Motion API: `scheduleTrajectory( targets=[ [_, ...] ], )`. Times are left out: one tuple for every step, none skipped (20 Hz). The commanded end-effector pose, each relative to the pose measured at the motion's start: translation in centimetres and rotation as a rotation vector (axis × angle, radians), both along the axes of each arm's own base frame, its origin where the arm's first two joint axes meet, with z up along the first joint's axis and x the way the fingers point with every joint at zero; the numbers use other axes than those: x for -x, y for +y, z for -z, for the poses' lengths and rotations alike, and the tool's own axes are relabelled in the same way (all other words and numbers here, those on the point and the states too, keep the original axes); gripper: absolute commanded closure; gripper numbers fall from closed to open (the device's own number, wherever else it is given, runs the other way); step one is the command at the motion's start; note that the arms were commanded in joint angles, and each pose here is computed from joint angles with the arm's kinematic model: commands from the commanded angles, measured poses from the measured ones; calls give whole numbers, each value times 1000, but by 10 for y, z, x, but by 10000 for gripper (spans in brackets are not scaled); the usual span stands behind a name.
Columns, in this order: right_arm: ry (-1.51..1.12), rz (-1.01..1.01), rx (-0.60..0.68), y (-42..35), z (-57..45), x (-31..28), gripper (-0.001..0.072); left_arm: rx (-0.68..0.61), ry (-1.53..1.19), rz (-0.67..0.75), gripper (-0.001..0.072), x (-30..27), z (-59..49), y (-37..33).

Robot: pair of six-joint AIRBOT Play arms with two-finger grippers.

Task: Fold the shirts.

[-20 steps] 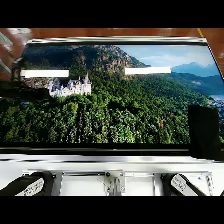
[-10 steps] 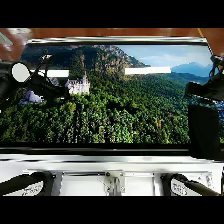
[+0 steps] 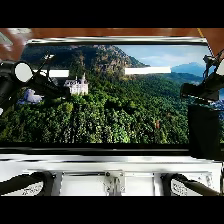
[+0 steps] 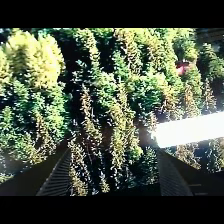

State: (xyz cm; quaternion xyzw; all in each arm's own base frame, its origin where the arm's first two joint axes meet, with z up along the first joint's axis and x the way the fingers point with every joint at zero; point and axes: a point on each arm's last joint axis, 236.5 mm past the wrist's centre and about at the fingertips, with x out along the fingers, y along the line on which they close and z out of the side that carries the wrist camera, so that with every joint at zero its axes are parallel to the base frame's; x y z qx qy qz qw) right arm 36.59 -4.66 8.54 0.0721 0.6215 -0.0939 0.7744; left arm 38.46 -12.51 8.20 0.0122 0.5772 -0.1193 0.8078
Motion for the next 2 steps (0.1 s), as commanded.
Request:
scheduleTrajectory(
  targets=[
    [2, -2, -2, 1, 0, 0, 46, 0, -1, 0, 114, 0, 0, 0],
    [2, -2, -2, 1, 0, 0, 45, 0, -1, 0, 114, 0, 0, 0]
  ],
)
